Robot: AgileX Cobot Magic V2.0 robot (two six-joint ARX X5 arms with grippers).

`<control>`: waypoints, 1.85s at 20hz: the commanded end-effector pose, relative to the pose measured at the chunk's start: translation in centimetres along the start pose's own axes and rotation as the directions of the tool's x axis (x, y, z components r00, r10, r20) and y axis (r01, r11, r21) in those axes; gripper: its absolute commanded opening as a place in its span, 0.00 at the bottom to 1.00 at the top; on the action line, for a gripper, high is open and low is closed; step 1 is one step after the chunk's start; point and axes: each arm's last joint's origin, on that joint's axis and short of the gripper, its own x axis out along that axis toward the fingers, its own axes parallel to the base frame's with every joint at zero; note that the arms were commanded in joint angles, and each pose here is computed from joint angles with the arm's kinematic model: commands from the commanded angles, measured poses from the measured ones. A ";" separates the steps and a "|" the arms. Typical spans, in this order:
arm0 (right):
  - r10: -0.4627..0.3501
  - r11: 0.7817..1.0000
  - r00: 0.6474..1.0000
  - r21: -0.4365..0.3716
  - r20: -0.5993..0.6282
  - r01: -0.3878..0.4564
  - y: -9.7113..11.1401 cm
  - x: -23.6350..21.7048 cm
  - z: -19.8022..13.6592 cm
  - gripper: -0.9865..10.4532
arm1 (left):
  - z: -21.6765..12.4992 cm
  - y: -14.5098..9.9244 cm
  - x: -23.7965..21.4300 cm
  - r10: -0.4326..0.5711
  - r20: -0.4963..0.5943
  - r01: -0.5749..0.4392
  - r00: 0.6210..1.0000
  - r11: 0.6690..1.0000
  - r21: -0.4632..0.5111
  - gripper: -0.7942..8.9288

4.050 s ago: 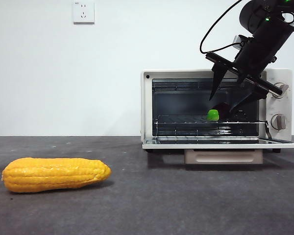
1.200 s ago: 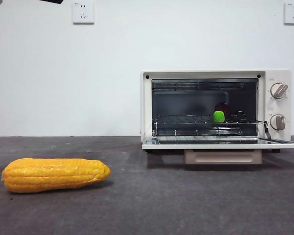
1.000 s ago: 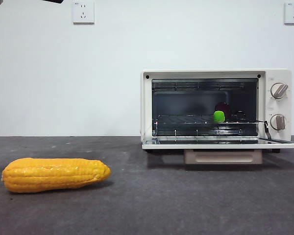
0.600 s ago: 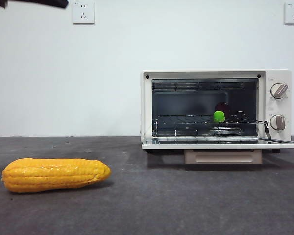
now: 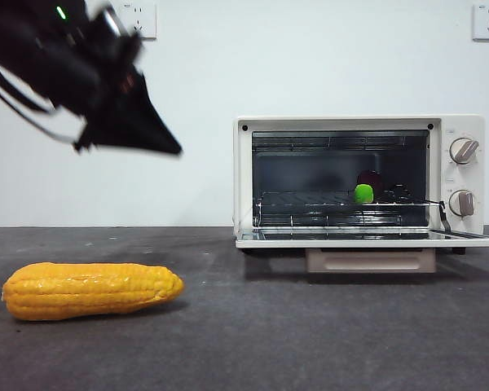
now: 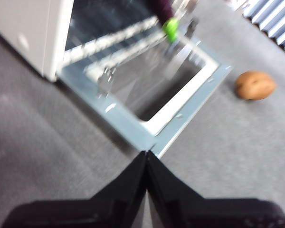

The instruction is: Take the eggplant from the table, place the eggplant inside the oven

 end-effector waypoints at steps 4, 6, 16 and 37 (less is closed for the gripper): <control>0.008 1.000 0.999 0.008 0.033 -0.008 0.7 -1.5 -1.3 0.08 | -2.2 2.2 5.2 0.014 -0.058 -0.019 0.998 0.996 -0.087 0.08; 0.008 1.000 0.999 0.017 0.044 -0.009 0.8 -1.7 -1.5 0.08 | -2.7 2.6 6.5 0.008 -0.056 -0.014 0.998 0.994 -0.111 0.08; 0.007 1.000 0.999 0.011 0.048 -0.008 0.9 -1.8 -1.6 0.08 | -4.2 3.1 10.1 -0.009 -0.051 0.001 0.999 0.988 -0.154 0.07; 0.007 1.000 0.999 -0.010 0.048 -0.006 0.9 -1.8 -1.6 0.08 | -3.7 2.7 11.1 -0.105 0.025 0.108 0.994 0.973 -0.202 0.07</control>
